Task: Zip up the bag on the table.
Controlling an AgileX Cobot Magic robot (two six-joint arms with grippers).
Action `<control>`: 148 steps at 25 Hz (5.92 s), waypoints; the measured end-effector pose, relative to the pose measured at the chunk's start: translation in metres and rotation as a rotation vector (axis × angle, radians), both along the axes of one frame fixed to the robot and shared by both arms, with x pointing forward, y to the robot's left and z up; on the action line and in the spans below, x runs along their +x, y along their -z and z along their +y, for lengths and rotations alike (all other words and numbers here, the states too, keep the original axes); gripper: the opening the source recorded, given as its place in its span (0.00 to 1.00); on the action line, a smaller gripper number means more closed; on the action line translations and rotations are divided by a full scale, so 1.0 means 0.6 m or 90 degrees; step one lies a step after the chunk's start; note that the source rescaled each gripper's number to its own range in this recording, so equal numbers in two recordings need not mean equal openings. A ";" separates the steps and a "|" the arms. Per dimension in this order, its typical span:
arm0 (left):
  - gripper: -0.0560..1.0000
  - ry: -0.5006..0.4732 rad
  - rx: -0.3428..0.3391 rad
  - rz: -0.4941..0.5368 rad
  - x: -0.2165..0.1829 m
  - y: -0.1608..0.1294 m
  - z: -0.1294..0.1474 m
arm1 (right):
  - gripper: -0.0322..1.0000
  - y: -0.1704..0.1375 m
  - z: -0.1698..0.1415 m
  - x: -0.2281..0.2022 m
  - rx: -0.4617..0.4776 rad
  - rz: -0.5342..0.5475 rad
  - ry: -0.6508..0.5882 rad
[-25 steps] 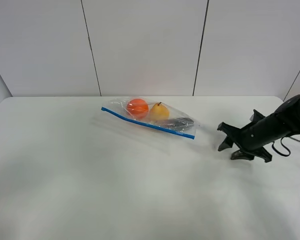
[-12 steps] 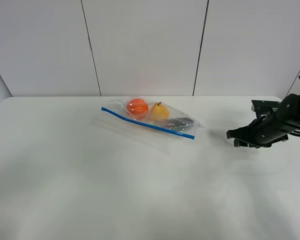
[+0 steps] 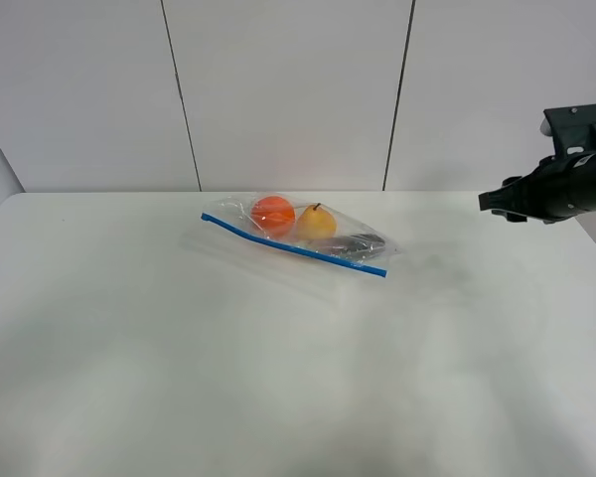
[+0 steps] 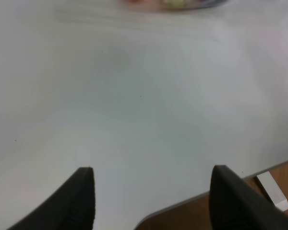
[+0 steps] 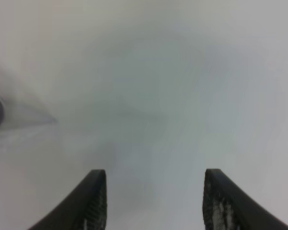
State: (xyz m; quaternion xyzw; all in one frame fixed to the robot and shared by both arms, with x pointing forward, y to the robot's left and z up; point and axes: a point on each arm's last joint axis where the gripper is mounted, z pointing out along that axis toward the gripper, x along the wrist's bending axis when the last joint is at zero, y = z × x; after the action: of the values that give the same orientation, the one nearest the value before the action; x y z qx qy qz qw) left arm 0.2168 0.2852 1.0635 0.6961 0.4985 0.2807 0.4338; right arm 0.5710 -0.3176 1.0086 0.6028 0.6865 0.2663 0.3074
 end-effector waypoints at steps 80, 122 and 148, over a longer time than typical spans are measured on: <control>0.81 0.000 0.000 0.000 0.000 0.000 0.000 | 0.69 -0.280 0.061 -0.510 -0.009 -0.242 -0.123; 0.81 0.000 0.000 0.000 0.000 0.000 0.000 | 0.69 -0.082 0.044 -0.562 0.071 -0.198 0.032; 0.81 0.000 0.000 0.000 0.000 0.000 0.000 | 0.69 -0.073 0.044 -0.557 0.088 -0.187 0.044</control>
State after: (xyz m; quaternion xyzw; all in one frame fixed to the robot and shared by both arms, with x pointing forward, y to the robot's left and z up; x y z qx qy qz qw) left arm 0.2168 0.2852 1.0635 0.6961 0.4985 0.2807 0.4338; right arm 0.2367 -0.2914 1.0522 0.6001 0.5931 0.3876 0.3713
